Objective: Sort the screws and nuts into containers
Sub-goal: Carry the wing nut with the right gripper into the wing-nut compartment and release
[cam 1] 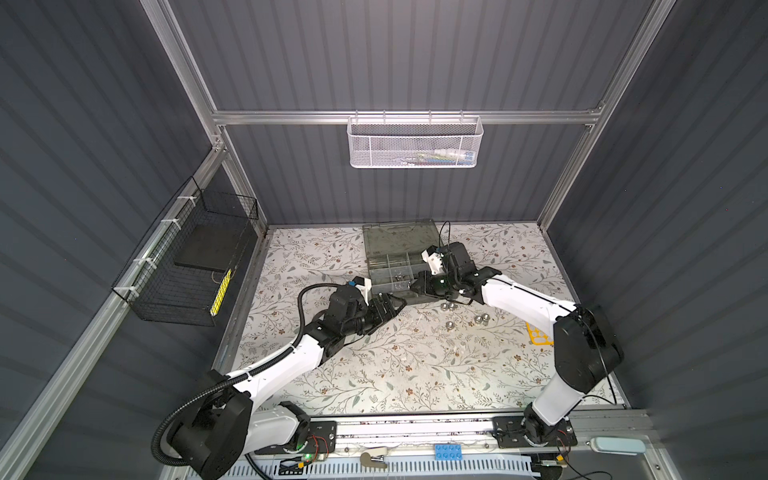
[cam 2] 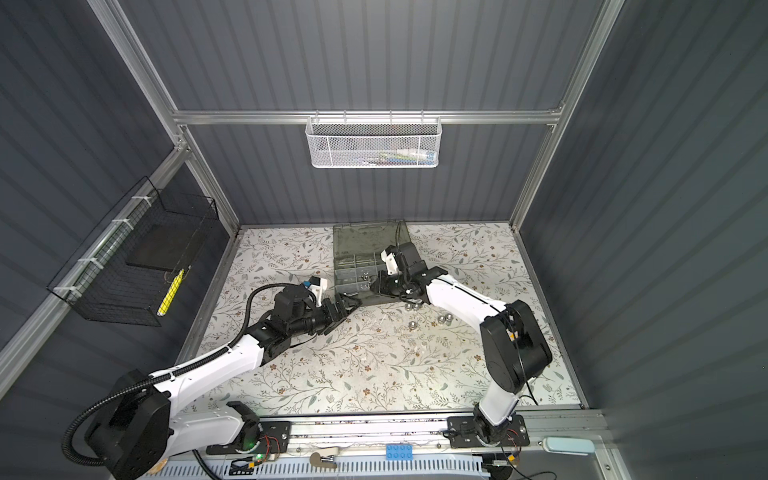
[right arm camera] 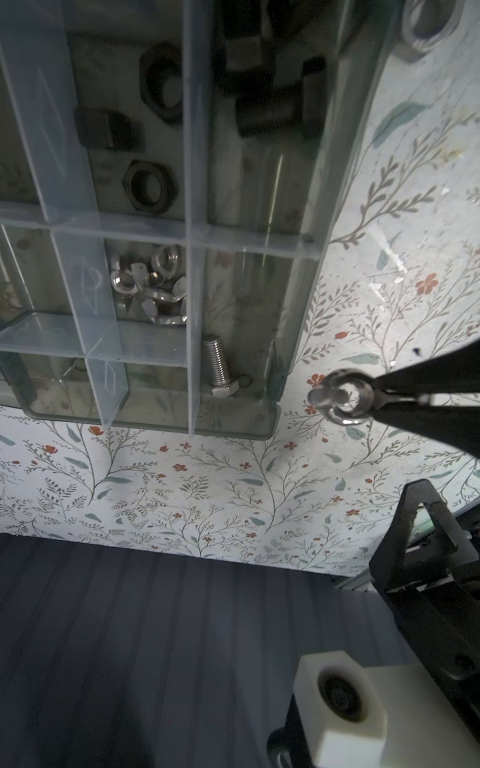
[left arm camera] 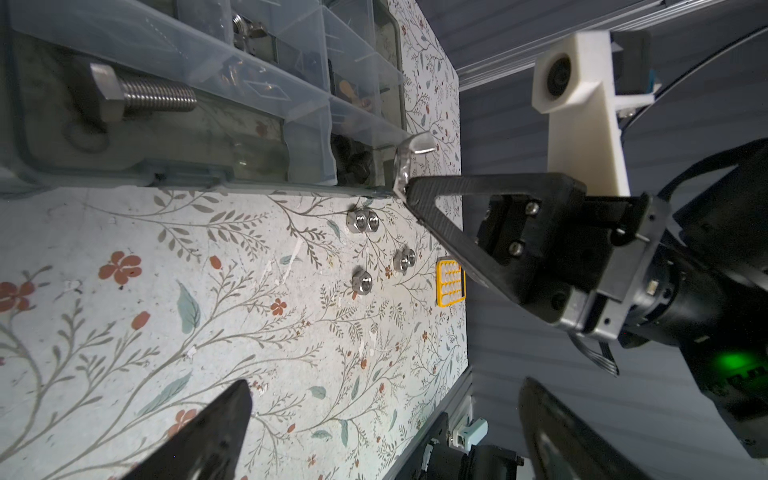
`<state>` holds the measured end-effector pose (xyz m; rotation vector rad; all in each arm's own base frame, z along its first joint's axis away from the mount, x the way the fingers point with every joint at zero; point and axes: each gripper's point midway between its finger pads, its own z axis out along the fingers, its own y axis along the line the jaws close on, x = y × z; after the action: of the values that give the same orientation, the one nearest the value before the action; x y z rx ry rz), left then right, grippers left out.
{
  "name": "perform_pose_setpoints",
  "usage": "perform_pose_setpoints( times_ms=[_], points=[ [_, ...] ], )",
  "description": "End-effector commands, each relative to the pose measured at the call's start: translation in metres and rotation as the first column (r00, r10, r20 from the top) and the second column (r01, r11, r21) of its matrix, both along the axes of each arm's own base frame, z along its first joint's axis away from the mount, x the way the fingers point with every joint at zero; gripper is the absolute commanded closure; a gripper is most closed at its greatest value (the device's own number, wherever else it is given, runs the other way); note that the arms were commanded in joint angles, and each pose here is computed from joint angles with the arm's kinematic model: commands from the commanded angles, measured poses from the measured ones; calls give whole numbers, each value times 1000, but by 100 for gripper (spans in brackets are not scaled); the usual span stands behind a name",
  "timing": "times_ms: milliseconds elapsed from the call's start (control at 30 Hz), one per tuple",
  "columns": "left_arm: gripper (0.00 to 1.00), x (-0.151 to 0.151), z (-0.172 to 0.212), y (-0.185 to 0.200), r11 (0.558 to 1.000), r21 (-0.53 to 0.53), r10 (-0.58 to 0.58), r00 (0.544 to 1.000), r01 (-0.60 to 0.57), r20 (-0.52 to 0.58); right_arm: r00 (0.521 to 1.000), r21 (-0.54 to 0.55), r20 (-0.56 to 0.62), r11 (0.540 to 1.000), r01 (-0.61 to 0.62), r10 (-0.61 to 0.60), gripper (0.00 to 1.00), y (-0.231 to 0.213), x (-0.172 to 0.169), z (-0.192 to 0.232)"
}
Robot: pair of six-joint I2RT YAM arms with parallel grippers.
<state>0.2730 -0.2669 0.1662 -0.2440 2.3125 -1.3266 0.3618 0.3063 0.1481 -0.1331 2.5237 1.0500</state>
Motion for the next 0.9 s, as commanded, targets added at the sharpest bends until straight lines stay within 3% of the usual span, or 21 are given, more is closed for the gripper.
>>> perform_pose_setpoints(
  times_ms=[0, 133, 400, 867],
  points=[
    [0, 15, 23, 5, 999, -4, 41, 997, -41, 72, 999, 97, -40, 995, -2, 5, 94, 16, 15, 9],
    [0, 26, 27, 8, 998, -14, 62, 995, -61, 81, 998, 155, -66, 988, 21, -11, 94, 26, 38, 13],
    [0, 41, 38, 3, 998, 0, 60, 991, -60, 118, 996, 154, -85, 987, 45, -32, 94, 36, 69, -6],
    [0, 45, 30, -2, 998, 54, 22, 993, -28, 115, 988, 79, -142, 994, 71, -59, 92, 32, 81, -65]
  ],
)
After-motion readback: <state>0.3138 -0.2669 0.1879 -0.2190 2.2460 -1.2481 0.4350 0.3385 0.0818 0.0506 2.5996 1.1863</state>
